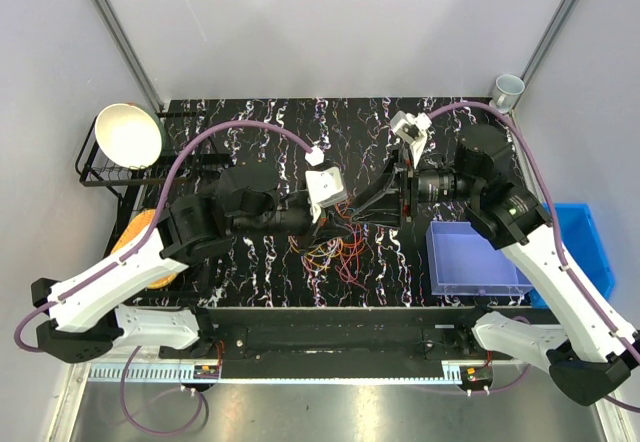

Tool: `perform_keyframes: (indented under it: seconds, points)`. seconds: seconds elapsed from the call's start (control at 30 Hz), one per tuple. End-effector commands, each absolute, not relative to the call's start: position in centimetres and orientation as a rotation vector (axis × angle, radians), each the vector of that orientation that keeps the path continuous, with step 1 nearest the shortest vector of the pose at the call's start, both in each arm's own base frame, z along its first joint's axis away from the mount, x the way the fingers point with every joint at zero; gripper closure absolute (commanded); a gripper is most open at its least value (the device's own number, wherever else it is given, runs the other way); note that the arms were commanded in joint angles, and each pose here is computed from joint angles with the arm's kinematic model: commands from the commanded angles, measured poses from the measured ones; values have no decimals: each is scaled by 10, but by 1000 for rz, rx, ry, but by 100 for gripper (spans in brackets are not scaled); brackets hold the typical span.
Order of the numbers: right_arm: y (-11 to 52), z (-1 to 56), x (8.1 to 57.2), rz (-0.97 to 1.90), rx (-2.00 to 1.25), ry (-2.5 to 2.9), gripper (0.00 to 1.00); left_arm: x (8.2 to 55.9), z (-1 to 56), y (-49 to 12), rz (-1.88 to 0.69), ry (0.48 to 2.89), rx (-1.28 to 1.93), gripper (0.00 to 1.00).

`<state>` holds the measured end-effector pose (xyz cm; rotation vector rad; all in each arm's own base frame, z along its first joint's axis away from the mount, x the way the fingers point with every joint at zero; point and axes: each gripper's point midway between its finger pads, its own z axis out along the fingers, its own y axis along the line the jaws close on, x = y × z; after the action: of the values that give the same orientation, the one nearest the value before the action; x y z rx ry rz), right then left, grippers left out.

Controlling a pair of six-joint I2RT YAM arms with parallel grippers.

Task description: Untangle the cables

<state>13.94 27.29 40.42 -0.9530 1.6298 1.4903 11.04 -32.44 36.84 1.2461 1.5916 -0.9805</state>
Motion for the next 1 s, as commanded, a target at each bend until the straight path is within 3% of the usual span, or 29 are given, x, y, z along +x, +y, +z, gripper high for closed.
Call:
perform_keyframes:
  seconds: [0.0, 0.13, 0.5, 0.97]
  points:
    - [278, 405, 133, 1513, -986, 1601, 50, 109, 386, -331, -1026, 1526, 1226, 100]
    - [280, 400, 130, 1510, -992, 1622, 56, 110, 387, -331, -1022, 1528, 1220, 100]
    - [282, 385, 128, 1483, -985, 1670, 58, 113, 390, -327, -999, 1522, 1202, 100]
    - [282, 380, 132, 1459, -969, 1699, 77, 111, 389, -325, -1007, 1525, 1204, 100]
